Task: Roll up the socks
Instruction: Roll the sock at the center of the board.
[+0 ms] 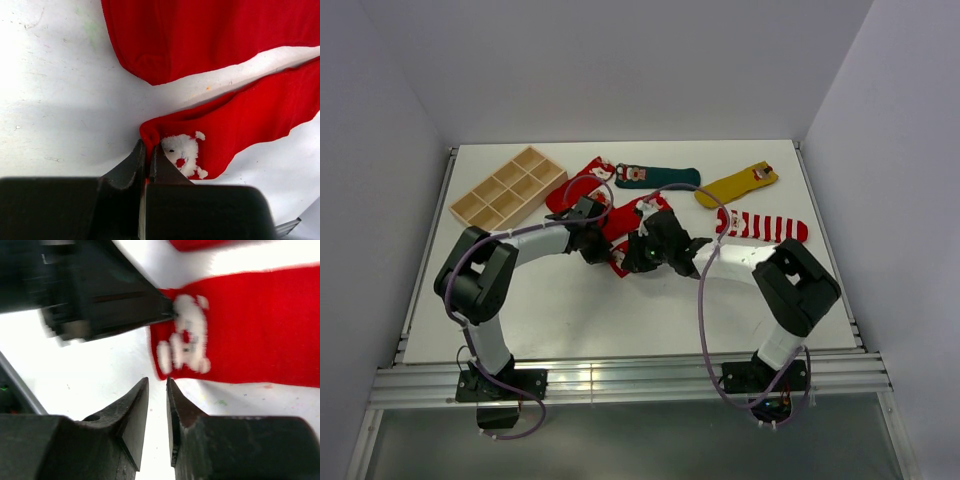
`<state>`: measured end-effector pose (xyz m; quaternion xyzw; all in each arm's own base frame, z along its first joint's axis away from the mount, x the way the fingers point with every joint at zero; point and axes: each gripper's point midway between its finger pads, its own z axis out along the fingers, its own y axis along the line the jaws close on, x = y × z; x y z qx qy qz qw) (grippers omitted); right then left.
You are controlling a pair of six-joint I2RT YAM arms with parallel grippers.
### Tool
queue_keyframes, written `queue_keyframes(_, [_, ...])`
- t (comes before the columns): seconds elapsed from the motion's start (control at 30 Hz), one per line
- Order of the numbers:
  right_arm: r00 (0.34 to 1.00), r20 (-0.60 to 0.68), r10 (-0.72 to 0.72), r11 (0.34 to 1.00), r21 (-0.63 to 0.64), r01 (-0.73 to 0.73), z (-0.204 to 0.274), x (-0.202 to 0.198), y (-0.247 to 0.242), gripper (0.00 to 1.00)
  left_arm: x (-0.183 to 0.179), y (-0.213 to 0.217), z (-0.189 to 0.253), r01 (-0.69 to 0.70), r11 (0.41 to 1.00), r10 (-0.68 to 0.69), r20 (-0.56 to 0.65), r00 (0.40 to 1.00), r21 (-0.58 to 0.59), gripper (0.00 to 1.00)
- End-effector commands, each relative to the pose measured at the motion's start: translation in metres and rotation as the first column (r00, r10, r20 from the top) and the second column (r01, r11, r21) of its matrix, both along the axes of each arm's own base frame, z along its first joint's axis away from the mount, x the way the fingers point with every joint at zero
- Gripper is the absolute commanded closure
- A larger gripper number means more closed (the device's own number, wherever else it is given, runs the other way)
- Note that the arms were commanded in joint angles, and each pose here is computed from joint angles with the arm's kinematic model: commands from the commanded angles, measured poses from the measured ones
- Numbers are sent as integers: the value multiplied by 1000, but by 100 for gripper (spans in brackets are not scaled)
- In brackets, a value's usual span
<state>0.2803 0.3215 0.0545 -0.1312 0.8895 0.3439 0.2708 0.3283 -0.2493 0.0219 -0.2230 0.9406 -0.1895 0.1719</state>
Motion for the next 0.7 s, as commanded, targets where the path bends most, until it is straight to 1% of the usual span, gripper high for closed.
queue_keyframes(0.0, [979, 205, 18, 993, -115, 6, 26, 8, 1, 70, -5, 12, -12, 16, 996, -13, -24, 1000, 93, 100])
queue_keyframes(0.1, [962, 267, 53, 985, -172, -7, 25, 3, 7, 64, -7, 11, -13, 22, 996, -19, -31, 999, 84, 100])
queue_keyframes(0.2, [949, 307, 71, 976, -218, -2, 21, 4, 10, 63, -9, 10, -15, 22, 996, -19, -38, 999, 84, 100])
queue_keyframes(0.47, [930, 352, 106, 956, -293, 2, 12, 9, 18, 61, -7, 9, -14, 41, 994, -37, -35, 999, 97, 100])
queue_keyframes(0.67, [931, 335, 142, 949, -314, -32, 3, 10, 24, 60, -5, 9, -11, 45, 994, -42, -27, 999, 101, 100])
